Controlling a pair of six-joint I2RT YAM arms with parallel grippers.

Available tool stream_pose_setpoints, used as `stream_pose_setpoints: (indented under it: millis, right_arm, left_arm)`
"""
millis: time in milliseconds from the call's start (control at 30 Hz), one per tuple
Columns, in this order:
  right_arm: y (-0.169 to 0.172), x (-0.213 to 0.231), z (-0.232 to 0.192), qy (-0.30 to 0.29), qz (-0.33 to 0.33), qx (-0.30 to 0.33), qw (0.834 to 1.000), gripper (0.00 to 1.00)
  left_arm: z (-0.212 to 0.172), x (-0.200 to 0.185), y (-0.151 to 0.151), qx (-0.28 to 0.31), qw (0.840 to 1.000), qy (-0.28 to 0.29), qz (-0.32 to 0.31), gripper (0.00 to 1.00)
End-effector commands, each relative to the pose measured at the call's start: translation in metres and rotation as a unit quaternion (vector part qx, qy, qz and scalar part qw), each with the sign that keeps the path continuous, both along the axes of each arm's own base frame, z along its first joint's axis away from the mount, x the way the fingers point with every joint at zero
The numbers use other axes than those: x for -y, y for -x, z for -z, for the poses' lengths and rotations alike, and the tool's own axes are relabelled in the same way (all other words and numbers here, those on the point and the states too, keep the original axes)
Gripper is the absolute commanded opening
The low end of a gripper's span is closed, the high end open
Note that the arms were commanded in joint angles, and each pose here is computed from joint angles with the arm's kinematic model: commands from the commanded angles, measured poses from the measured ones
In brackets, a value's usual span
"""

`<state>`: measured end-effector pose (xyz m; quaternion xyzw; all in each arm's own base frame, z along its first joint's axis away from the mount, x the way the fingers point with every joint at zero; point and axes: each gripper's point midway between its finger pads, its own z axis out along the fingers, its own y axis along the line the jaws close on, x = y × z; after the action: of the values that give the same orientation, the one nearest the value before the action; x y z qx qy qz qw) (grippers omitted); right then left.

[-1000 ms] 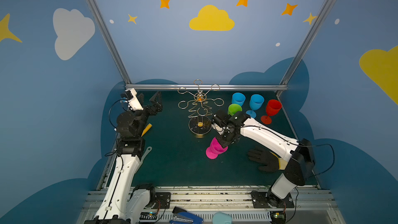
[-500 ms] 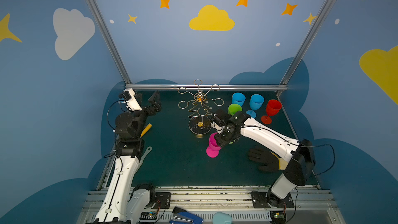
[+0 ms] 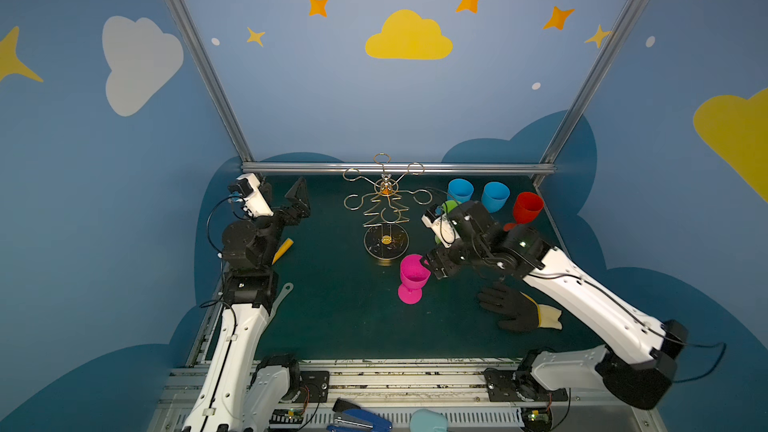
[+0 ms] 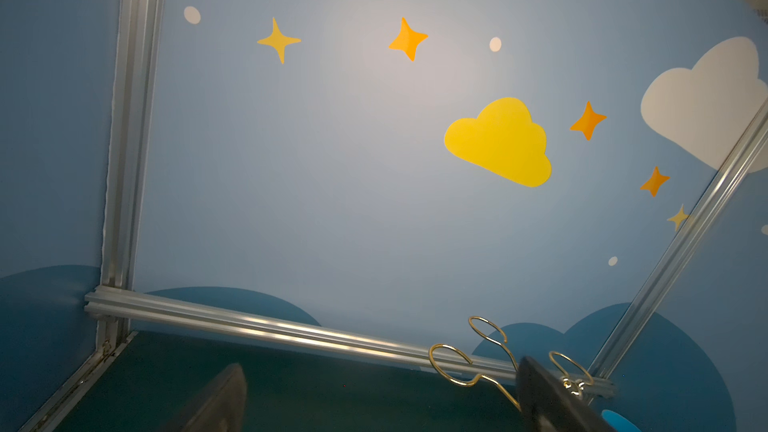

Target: Take the wine glass off the wine glass rack

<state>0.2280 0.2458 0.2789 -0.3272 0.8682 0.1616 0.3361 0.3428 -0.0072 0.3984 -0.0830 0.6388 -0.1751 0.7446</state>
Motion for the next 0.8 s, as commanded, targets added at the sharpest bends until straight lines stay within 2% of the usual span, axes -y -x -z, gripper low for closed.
stream_pose_setpoints:
  millis: [0, 133, 300, 533, 667, 767]
  right_arm:
    - [-0.014, 0.023, -0.033, -0.067, 0.030, 0.076, 0.994, 0.88]
    - [-0.037, 0.080, -0.047, -0.130, 0.119, 0.127, 0.976, 0.89]
    - [-0.078, 0.146, -0.019, -0.138, 0.254, 0.204, 0.935, 0.89]
    - [-0.116, 0.196, 0.074, -0.054, 0.348, 0.201, 0.914, 0.89]
    - [-0.127, 0.208, 0.099, -0.027, 0.360, 0.230, 0.904, 0.89]
    - [-0.132, 0.221, 0.122, 0.003, 0.378, 0.200, 0.904, 0.89]
  left_arm:
    - [0.023, -0.002, -0.003, -0.018, 1.000, -0.017, -0.005, 1.00]
    - [0.063, -0.003, -0.008, -0.049, 0.998, -0.040, -0.012, 1.00]
    - [0.124, -0.006, -0.013, -0.114, 0.988, -0.097, -0.027, 1.00]
    - [0.207, -0.023, -0.008, -0.174, 0.973, -0.132, -0.070, 1.00]
    - [0.228, -0.029, -0.003, -0.182, 0.969, -0.144, -0.086, 1.00]
    - [0.250, -0.036, 0.001, -0.202, 0.965, -0.138, -0.098, 1.00]
